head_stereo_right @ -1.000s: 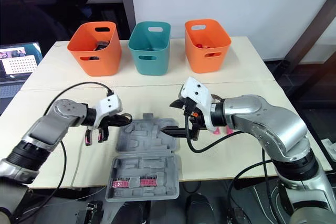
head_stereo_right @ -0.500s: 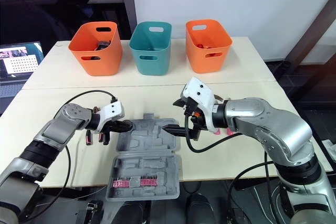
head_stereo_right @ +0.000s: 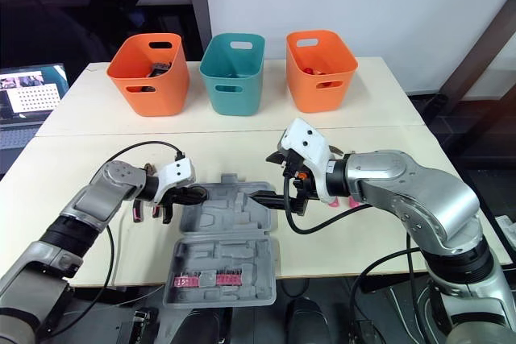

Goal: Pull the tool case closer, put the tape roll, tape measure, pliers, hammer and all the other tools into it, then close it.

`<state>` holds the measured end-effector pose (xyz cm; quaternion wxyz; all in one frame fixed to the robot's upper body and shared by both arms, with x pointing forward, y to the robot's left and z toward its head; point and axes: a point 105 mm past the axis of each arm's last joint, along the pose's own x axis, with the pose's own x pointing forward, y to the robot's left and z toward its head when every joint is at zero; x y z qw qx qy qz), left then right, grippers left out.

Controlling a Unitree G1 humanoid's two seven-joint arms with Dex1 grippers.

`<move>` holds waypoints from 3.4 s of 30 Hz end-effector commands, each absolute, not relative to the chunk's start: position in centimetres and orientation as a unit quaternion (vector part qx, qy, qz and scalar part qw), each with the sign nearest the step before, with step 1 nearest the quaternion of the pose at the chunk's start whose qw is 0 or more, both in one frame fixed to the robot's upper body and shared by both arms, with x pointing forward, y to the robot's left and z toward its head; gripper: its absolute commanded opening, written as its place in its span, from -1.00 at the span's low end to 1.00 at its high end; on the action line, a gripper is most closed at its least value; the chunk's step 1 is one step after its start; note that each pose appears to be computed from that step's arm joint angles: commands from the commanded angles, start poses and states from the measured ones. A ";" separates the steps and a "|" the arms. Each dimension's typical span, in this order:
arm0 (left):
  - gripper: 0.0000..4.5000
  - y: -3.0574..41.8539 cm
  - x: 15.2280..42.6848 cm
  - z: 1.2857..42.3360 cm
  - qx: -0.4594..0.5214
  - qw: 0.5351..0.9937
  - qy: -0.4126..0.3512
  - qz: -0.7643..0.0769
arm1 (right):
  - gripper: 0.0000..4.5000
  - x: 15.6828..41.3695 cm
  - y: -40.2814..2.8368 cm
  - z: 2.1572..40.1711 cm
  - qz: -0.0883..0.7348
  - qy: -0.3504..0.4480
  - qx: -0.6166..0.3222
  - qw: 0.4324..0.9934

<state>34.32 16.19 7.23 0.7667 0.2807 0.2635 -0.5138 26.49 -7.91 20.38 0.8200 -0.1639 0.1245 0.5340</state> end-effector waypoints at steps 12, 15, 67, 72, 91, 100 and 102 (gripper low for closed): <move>0.56 17.8 34.0 13.8 0.244 0.798 0.220 -0.505 | 1.00 26.4 -8.1 21.1 0.534 0.109 -0.170 0.821; 0.56 18.7 34.4 13.6 0.211 0.823 0.210 -0.485 | 1.00 26.5 -8.1 21.2 0.535 0.108 -0.171 0.820; -0.31 18.1 35.4 7.4 0.088 0.877 0.146 -0.450 | 1.00 26.4 -7.8 21.3 0.535 0.108 -0.175 0.819; -0.31 17.9 35.1 6.9 0.094 0.874 0.145 -0.455 | 1.00 26.4 -7.9 21.2 0.535 0.109 -0.176 0.819; -0.31 18.3 34.7 3.5 0.196 0.854 0.184 -0.445 | 1.00 26.5 -7.6 21.3 0.538 0.108 -0.174 0.818; -0.31 20.2 36.0 9.5 0.130 0.901 0.096 -0.402 | 1.00 26.7 -9.9 20.5 0.524 0.106 -0.177 0.826; 0.07 21.1 35.9 10.3 0.136 0.907 0.087 -0.390 | 1.00 27.4 -11.1 19.7 0.498 0.110 -0.167 0.843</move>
